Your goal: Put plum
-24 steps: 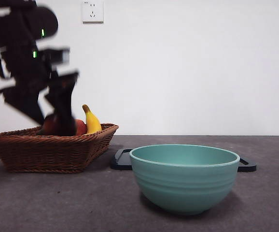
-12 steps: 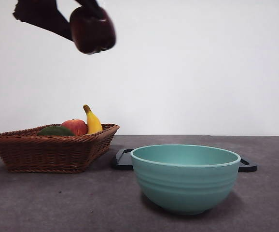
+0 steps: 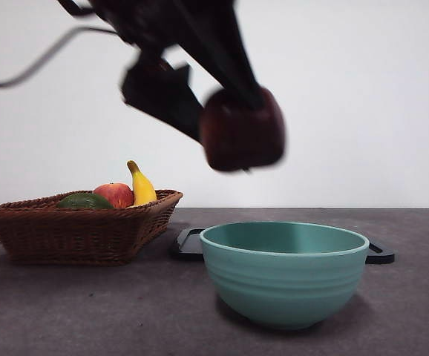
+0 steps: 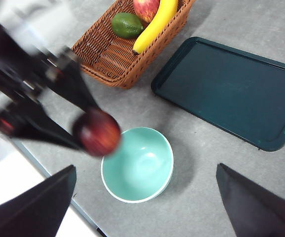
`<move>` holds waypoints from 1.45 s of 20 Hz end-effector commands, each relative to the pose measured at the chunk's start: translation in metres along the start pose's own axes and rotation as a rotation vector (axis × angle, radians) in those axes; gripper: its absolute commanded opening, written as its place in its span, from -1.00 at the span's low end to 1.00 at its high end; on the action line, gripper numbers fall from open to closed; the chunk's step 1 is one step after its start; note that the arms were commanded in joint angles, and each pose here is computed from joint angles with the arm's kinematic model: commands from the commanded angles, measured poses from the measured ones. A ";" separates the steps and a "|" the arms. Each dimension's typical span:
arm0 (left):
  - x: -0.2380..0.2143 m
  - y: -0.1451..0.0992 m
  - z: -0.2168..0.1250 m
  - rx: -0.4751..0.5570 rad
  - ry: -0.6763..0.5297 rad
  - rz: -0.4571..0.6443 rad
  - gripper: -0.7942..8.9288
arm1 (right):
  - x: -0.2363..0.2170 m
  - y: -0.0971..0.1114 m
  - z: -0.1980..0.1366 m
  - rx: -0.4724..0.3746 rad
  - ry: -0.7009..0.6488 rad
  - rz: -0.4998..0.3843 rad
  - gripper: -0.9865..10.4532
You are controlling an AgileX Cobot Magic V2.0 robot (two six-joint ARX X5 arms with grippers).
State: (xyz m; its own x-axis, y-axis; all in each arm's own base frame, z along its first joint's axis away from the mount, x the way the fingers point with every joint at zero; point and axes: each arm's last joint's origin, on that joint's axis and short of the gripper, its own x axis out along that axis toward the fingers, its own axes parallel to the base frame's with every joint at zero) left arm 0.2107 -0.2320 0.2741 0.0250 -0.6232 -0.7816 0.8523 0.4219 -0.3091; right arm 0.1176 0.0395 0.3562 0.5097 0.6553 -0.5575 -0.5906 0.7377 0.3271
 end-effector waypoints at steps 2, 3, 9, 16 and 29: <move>0.033 -0.001 0.008 0.066 0.029 0.044 -0.35 | -0.001 0.002 0.004 -0.003 -0.013 0.005 -0.03; 0.043 -0.001 0.008 0.081 0.046 0.067 -0.35 | -0.001 0.002 0.004 -0.003 -0.013 0.005 -0.03; 0.081 -0.002 0.007 0.138 0.103 0.127 -0.35 | -0.001 0.002 0.004 -0.003 -0.014 0.005 -0.03; 0.089 -0.006 0.005 0.171 0.127 0.160 -0.30 | -0.001 0.002 0.004 -0.003 -0.013 0.005 -0.03; 0.088 -0.010 0.005 0.172 0.131 0.154 0.00 | -0.001 0.002 0.004 -0.003 -0.013 0.006 -0.03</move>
State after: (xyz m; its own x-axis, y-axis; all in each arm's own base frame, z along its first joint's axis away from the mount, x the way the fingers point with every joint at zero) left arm 0.2068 -0.2885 0.2121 0.1080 -0.4611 -0.8808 0.9159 0.3907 -0.0923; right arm 0.1176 0.0395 0.3562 0.5099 0.6550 -0.5576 -0.5902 0.7380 0.3272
